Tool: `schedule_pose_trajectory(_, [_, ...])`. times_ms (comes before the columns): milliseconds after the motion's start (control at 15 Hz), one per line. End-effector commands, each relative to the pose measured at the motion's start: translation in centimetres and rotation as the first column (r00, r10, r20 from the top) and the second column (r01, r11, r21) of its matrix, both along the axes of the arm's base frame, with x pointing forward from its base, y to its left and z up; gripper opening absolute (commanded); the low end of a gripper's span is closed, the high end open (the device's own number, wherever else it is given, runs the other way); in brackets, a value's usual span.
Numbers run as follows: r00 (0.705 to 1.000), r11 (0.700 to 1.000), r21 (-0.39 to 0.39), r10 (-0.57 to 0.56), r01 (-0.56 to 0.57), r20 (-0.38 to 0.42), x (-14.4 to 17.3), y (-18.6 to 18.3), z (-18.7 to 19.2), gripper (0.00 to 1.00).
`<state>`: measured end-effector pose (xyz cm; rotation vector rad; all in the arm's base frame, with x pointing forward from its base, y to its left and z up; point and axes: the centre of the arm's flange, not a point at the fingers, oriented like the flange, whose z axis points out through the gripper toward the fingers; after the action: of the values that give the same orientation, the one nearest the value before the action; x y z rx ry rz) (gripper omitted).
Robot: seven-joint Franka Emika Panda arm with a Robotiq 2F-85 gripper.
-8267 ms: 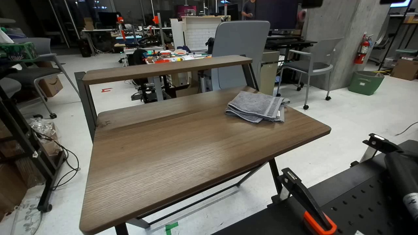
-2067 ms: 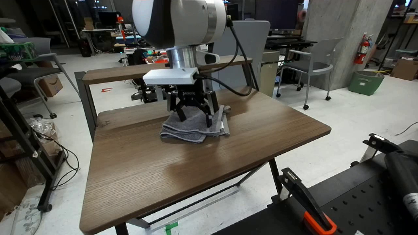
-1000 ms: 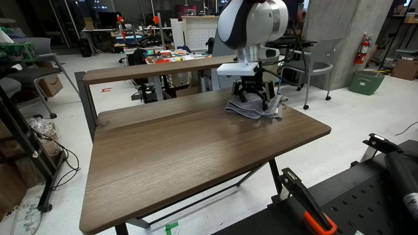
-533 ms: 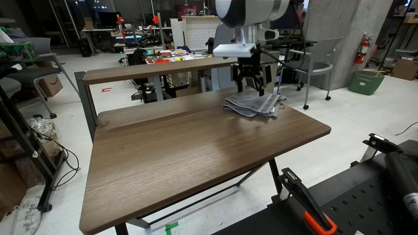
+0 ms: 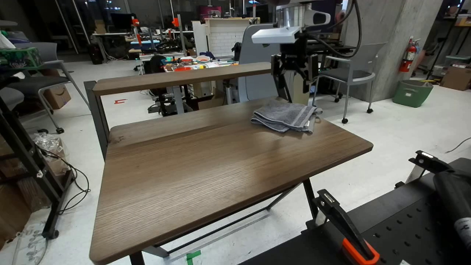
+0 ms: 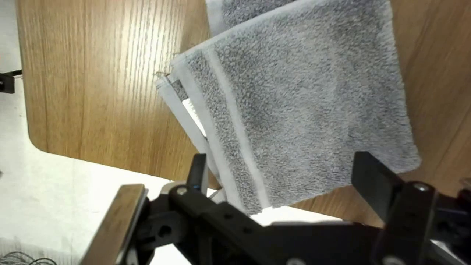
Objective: Use the towel to wipe the table
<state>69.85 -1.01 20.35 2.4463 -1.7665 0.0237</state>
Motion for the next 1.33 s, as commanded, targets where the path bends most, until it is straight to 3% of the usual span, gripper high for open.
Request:
schedule_pose_trajectory(0, [0.999,0.999,0.014,-0.046,0.046,-0.011,-1.0,-2.2,-2.0,1.00])
schedule_pose_trajectory(333, [0.998,0.999,0.003,-0.041,0.041,-0.036,-1.3,-2.9,-6.1,1.00])
schedule_pose_trajectory(667, [0.999,1.000,0.003,0.017,-0.017,-0.039,-1.0,-0.1,-10.4,1.00])
schedule_pose_trajectory(933, [0.990,0.990,0.063,0.131,-0.127,-0.057,-1.6,5.3,-11.9,1.00])
schedule_pose_trajectory(1267, [0.942,0.940,0.119,0.328,-0.318,-0.070,-2.4,14.7,-12.2,1.00])
